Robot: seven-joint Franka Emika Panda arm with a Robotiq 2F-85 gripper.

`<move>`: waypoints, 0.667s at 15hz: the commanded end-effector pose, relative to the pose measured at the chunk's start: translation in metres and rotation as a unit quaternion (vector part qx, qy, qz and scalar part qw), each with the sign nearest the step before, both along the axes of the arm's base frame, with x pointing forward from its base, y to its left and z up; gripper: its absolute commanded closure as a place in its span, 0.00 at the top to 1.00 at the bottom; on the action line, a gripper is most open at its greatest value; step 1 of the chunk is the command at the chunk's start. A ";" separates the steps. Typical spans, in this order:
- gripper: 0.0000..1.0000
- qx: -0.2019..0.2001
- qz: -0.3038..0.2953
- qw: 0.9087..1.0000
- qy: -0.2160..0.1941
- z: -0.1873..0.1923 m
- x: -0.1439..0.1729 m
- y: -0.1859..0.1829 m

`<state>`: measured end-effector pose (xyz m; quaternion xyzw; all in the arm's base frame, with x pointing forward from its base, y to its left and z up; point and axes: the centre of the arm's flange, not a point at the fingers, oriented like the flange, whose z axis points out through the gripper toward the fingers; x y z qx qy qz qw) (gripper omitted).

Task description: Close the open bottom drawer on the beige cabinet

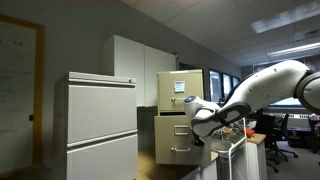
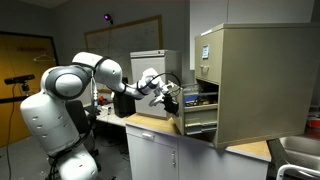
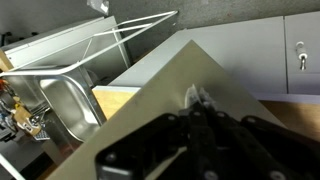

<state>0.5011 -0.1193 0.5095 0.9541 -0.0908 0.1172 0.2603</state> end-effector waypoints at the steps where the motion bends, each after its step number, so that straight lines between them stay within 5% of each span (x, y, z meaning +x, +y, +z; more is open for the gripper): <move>1: 0.00 -0.055 0.007 0.998 -0.037 0.016 0.059 -0.011; 10: 0.00 -0.171 -0.007 0.985 -0.025 0.000 0.149 -0.089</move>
